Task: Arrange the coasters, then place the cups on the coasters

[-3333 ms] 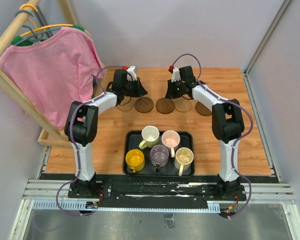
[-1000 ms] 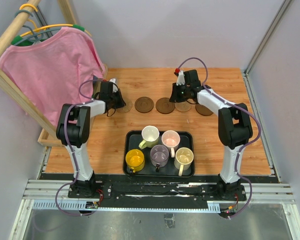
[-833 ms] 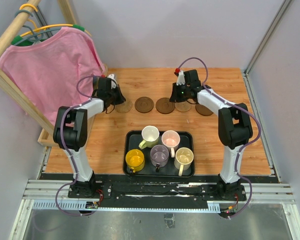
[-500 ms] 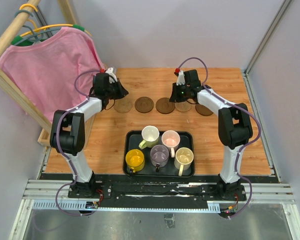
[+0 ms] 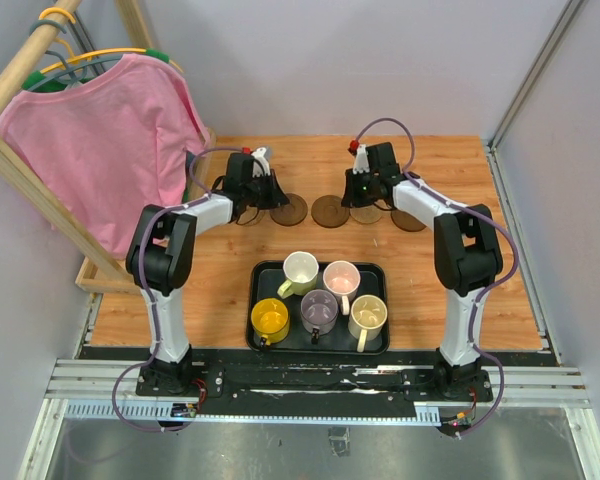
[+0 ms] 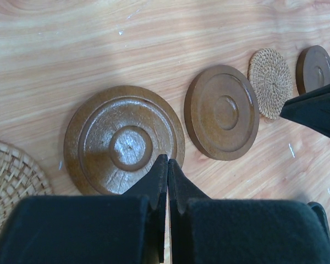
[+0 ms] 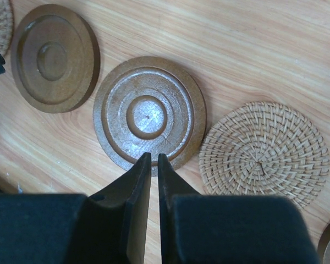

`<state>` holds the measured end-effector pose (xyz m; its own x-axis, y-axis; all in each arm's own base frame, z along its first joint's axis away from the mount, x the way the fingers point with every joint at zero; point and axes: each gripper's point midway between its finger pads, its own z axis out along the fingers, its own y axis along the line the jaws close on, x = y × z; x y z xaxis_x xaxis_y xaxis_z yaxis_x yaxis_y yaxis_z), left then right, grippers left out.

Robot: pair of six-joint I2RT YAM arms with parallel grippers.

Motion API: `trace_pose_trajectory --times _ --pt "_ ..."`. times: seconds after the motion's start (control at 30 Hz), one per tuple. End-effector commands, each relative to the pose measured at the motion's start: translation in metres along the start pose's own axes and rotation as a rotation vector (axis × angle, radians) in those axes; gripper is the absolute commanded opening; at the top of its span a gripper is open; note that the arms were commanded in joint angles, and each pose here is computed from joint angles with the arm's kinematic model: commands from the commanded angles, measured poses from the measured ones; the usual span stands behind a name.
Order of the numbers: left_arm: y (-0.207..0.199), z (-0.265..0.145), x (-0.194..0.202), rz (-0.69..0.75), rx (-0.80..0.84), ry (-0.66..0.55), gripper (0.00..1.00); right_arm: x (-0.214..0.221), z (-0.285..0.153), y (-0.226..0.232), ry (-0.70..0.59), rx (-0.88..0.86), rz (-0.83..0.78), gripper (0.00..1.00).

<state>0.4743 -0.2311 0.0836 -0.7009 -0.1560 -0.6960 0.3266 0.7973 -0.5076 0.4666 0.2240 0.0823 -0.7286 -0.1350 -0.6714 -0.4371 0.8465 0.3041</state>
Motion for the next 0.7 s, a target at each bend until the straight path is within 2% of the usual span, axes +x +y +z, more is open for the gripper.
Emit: trace_pose_trajectory --times 0.0,0.3,0.67 --pt "-0.010 0.011 -0.008 0.025 0.035 -0.003 0.01 0.006 0.001 -0.026 -0.006 0.075 0.017 0.11" --pt "-0.009 0.025 0.002 0.013 0.034 0.033 0.01 0.015 -0.008 -0.071 -0.025 0.099 0.158 0.11" --pt "-0.001 0.034 0.022 0.006 0.011 0.088 0.01 0.021 0.001 -0.078 -0.002 0.084 0.179 0.11"
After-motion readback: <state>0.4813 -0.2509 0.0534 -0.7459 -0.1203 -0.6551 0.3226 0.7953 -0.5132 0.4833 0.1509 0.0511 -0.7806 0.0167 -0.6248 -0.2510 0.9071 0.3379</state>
